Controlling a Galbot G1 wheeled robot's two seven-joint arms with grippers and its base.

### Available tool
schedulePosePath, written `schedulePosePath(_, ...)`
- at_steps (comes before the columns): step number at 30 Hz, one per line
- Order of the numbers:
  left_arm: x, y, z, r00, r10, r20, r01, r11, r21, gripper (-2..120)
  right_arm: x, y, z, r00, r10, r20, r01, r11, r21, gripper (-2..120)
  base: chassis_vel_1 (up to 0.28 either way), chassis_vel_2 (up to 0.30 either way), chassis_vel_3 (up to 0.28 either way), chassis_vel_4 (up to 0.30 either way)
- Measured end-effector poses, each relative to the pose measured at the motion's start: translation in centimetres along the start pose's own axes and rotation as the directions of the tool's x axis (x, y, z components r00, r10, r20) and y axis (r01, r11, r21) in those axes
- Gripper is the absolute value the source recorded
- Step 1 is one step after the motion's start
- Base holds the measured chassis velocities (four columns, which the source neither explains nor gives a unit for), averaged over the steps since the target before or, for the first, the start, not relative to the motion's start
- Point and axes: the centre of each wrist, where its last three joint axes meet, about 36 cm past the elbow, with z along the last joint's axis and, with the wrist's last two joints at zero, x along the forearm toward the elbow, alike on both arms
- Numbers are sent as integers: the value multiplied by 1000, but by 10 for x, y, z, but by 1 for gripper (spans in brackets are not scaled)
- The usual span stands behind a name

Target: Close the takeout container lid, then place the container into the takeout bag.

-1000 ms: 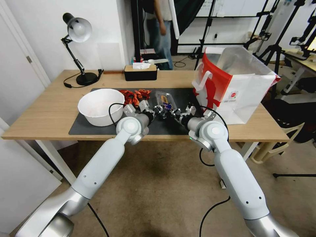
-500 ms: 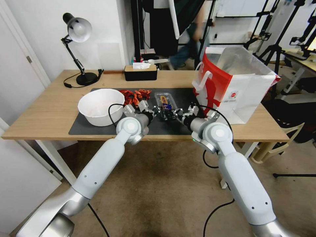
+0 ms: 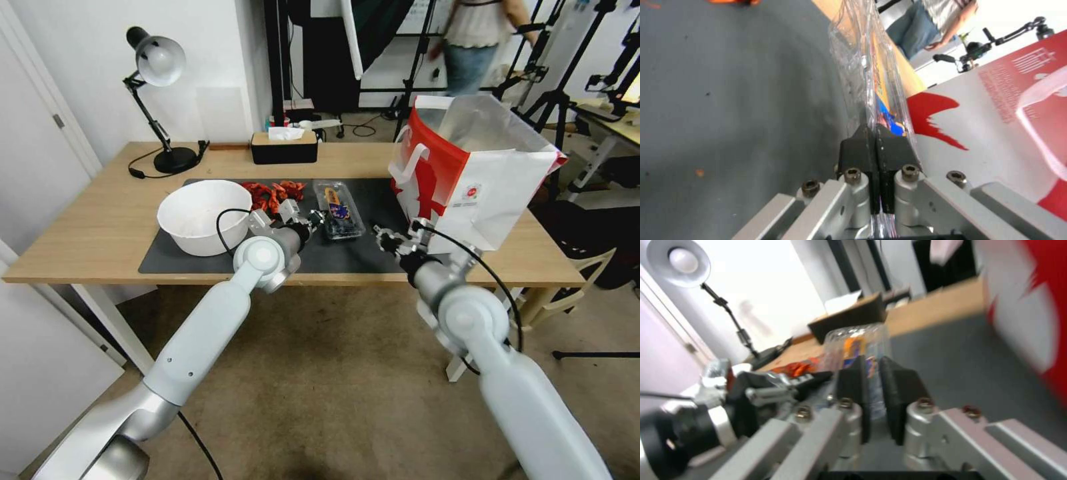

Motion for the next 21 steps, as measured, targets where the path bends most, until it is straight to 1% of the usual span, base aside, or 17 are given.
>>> schedulePosePath(3,4,-2,-3,1000,22,17,-23,1000,2,0,16,-1,11,998,16,56,-22,993,116,26,0,0,0,0)
schedulePosePath(4,4,-2,-3,1000,22,17,-23,1000,2,0,16,-1,11,998,16,56,-22,993,116,26,0,0,0,0)
schedulePosePath(5,5,-2,-4,999,29,23,-29,1000,2,0,18,-1,14,998,20,67,-29,990,136,29,0,0,0,0)
schedulePosePath(7,13,-1,-7,998,48,40,-48,999,4,0,22,-2,19,994,25,106,-46,978,202,41,0,0,0,0)
schedulePosePath(8,13,-1,-7,998,48,40,-48,999,4,0,22,-2,19,994,25,106,-46,978,202,41,0,0,0,0)
schedulePosePath(12,24,-4,-11,993,91,70,-90,996,-17,0,41,-6,39,989,61,137,-101,947,304,59,0,0,0,0)
schedulePosePath(13,24,-4,-11,993,91,70,-90,996,-17,0,41,-6,39,989,61,137,-101,947,304,59,0,0,0,0)
schedulePosePath(15,26,-5,-13,991,109,81,-107,994,-29,0,50,-6,47,988,72,136,-114,936,333,68,0,0,0,0)
schedulePosePath(16,27,-8,-17,987,127,95,-124,991,-44,0,59,-5,55,988,82,133,-124,929,350,75,0,0,0,0)
schedulePosePath(17,27,-8,-17,987,127,95,-124,991,-44,0,59,-5,55,988,82,133,-124,929,350,75,0,0,0,0)
schedulePosePath(20,27,-20,-28,975,182,129,-170,981,-95,0,80,-1,79,988,99,122,-137,921,364,87,0,0,0,0)
schedulePosePath(21,27,-20,-28,975,182,129,-170,981,-95,0,80,-1,79,988,99,122,-137,921,364,87,0,0,0,0)
